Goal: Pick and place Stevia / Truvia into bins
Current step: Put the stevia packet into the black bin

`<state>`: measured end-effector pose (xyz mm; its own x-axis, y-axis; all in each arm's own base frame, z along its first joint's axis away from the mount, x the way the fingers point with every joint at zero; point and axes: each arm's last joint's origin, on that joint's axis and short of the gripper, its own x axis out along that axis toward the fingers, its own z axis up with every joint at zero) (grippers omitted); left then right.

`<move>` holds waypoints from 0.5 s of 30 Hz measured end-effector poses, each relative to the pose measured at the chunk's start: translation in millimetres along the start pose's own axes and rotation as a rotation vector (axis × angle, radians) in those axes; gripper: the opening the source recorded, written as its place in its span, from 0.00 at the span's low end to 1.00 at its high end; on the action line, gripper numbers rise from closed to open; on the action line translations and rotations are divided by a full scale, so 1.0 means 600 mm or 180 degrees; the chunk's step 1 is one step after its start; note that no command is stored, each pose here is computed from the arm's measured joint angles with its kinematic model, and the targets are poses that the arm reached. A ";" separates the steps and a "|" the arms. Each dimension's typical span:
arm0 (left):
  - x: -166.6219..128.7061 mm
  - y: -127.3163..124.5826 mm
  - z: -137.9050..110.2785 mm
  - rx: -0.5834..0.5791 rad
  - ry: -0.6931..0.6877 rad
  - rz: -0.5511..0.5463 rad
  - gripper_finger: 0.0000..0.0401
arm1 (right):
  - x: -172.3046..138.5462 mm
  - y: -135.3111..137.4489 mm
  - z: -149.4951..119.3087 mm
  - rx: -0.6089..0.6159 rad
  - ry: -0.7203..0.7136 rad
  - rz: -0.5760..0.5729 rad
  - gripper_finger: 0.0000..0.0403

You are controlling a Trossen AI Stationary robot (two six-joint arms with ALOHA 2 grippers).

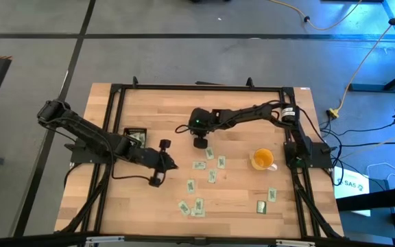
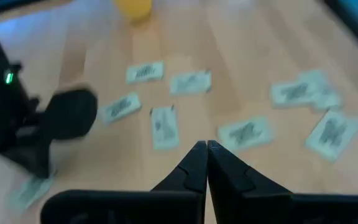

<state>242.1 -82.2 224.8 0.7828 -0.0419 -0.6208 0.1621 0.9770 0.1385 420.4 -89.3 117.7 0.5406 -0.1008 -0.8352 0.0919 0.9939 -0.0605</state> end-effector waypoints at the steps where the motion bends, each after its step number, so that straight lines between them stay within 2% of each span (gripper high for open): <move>1: 0.000 0.001 -0.003 0.0015 0.0062 0.0050 0.02 | -0.004 0.001 0.001 0.0000 -0.0006 0.0057 0.01; 4: 0.000 0.005 -0.010 0.0058 0.0192 0.0322 0.02 | -0.016 0.008 0.004 -0.0014 -0.0038 0.0340 0.00; 8: -0.002 0.011 -0.021 0.0173 0.0404 0.0687 0.05 | -0.036 0.017 0.017 -0.0037 -0.0255 0.0997 0.00; 12: -0.005 0.012 -0.034 0.0450 0.0667 0.0710 0.09 | -0.046 0.034 0.024 -0.0098 -0.0416 0.1800 0.00; 15: -0.005 0.012 -0.034 0.0458 0.0678 0.0704 0.13 | -0.059 0.052 0.034 -0.0227 -0.0636 0.2433 0.00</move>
<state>228.8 -70.6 211.8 0.6679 0.2272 -0.7087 0.0973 0.9174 0.3859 421.4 -55.7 156.7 0.5726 0.6114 -0.5461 -0.4155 0.7907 0.4496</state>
